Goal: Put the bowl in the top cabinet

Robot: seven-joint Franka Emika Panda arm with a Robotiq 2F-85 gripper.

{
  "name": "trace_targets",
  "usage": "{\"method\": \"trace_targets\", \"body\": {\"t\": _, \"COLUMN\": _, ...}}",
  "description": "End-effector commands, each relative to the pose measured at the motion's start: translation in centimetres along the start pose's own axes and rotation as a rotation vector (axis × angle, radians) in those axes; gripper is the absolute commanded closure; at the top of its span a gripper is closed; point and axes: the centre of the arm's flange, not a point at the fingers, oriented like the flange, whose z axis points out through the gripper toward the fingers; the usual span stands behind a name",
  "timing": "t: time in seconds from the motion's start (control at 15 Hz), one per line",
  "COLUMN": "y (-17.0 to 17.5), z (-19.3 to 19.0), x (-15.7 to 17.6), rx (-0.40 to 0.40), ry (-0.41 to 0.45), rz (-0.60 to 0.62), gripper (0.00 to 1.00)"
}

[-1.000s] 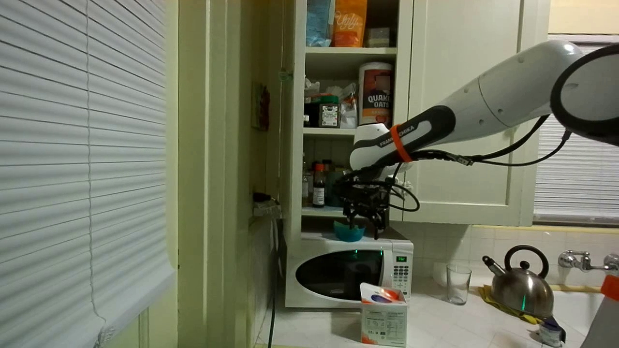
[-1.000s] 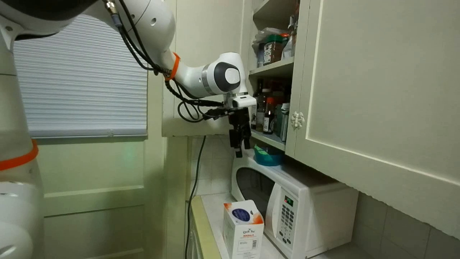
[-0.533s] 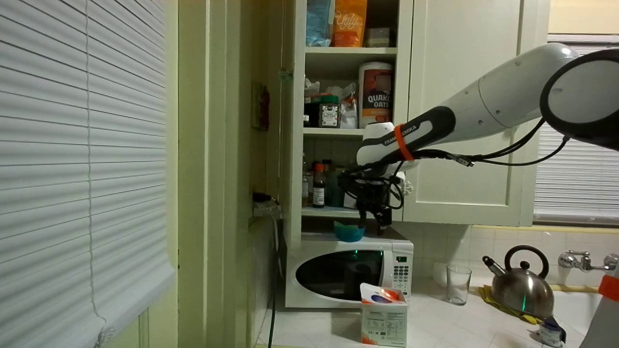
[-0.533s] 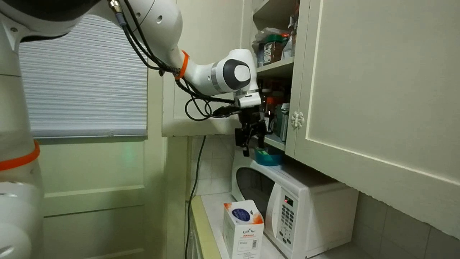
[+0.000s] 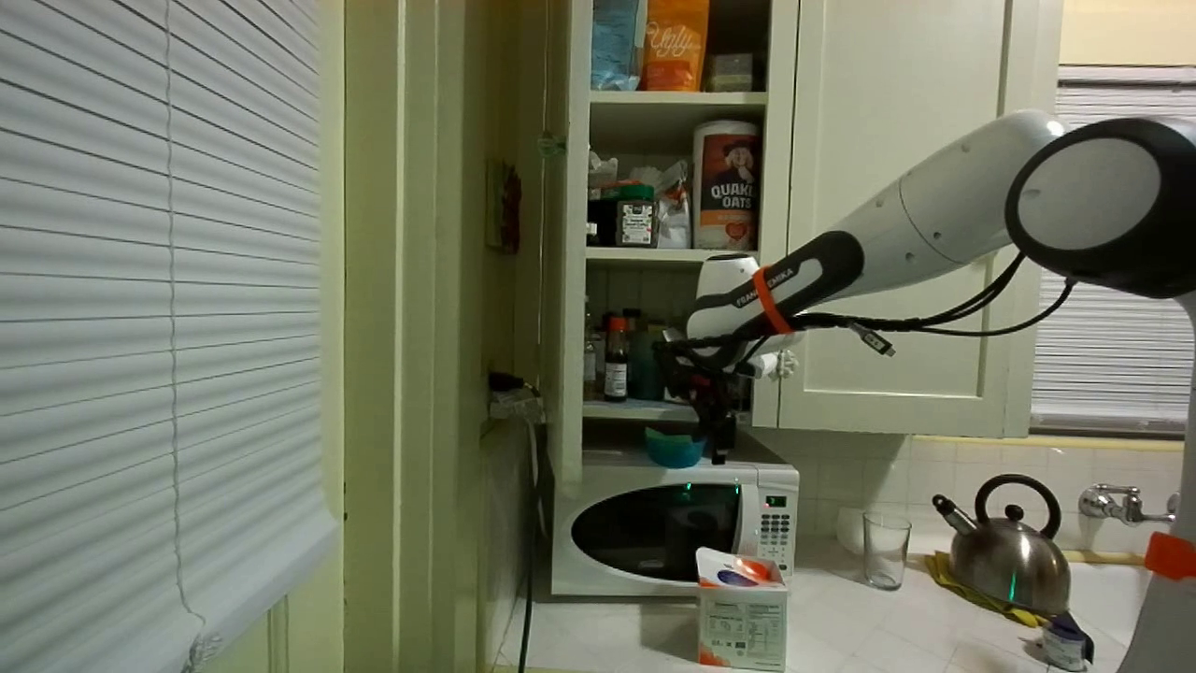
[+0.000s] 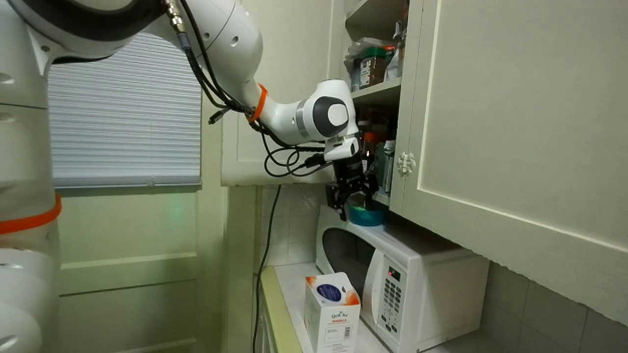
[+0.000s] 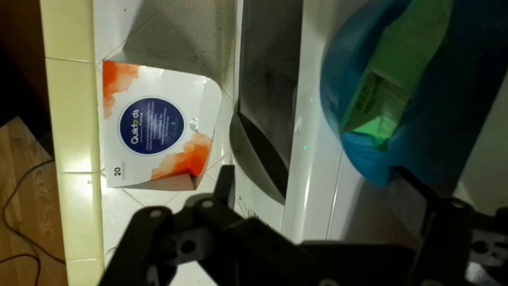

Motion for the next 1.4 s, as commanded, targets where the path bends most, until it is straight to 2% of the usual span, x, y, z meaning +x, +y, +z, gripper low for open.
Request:
{"method": "trace_targets", "body": {"t": 0.0, "y": 0.0, "z": 1.3, "x": -0.7, "rx": 0.041, "ry": 0.025, "rz": 0.071, "gripper": 0.07}}
{"method": "trace_targets", "body": {"t": 0.13, "y": 0.7, "z": 1.4, "x": -1.1, "rx": 0.047, "ry": 0.037, "rz": 0.074, "gripper": 0.31}}
{"method": "trace_targets", "body": {"t": 0.73, "y": 1.9, "z": -1.0, "x": -3.4, "rx": 0.125, "ry": 0.067, "rz": 0.023, "gripper": 0.99}}
{"method": "trace_targets", "body": {"t": 0.87, "y": 1.7, "z": -1.6, "x": -3.8, "rx": 0.155, "ry": 0.076, "rz": 0.008, "gripper": 1.00}}
{"method": "trace_targets", "body": {"t": 0.93, "y": 1.5, "z": -2.3, "x": -3.9, "rx": 0.173, "ry": 0.077, "rz": 0.002, "gripper": 0.72}}
{"method": "trace_targets", "body": {"t": 1.07, "y": 1.5, "z": -3.8, "x": -3.8, "rx": 0.208, "ry": 0.073, "rz": -0.015, "gripper": 0.70}}
{"method": "trace_targets", "body": {"t": 1.33, "y": 2.2, "z": -7.0, "x": -3.4, "rx": 0.255, "ry": 0.062, "rz": -0.021, "gripper": 0.41}}
